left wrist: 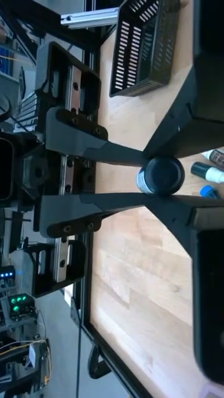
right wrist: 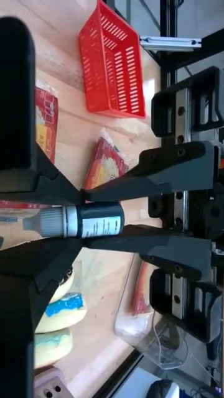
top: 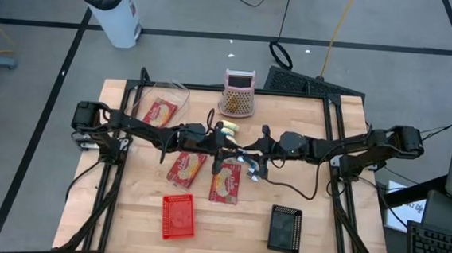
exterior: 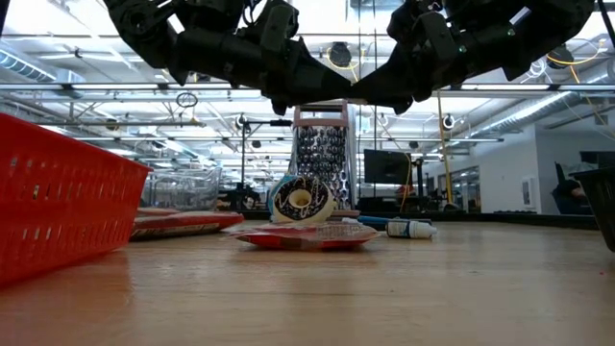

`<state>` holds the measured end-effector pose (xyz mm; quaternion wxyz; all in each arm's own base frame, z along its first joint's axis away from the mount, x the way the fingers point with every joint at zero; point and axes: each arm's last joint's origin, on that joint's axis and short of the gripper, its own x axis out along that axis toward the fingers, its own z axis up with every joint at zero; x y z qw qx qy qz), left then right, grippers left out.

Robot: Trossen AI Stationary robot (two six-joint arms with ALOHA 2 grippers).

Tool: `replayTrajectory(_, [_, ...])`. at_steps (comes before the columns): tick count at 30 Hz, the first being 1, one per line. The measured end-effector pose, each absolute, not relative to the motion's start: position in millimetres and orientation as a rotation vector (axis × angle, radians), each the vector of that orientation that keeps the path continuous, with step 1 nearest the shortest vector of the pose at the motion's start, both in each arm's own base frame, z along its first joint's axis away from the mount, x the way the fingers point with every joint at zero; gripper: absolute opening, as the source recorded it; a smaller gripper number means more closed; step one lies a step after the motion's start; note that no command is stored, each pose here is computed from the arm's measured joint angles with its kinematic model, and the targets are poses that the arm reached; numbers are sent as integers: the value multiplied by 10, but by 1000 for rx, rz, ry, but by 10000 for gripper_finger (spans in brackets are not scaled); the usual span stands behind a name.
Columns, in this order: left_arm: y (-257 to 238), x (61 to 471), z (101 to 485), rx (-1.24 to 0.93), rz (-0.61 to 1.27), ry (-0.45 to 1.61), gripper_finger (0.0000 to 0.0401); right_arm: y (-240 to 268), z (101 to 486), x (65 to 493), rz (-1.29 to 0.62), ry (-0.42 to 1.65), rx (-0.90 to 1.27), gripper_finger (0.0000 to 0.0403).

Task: Pick & Place Food Item
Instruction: Put the violet food coloring bottle into the red bin

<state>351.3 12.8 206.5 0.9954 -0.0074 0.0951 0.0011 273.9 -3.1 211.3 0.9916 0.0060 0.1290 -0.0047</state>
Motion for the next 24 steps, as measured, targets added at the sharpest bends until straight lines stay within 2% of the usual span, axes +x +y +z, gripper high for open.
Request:
replayTrajectory(6, [132, 3474, 2149, -5, 11, 183, 73, -33, 2120, 2735, -17, 263, 18, 99])
replayTrajectory(12, [127, 3279, 2431, -16, 18, 200, 78, -28, 2149, 2651, -12, 309, 24, 132])
replayTrajectory(18, [-84, 2939, 2603, -177, -180, 385, 73, -27, 2235, 2554, -13, 320, 24, 143])
replayTrajectory(24, [-602, 2661, 2522, -299, -386, 658, 78, -27, 2293, 2520, -13, 299, 19, 140])
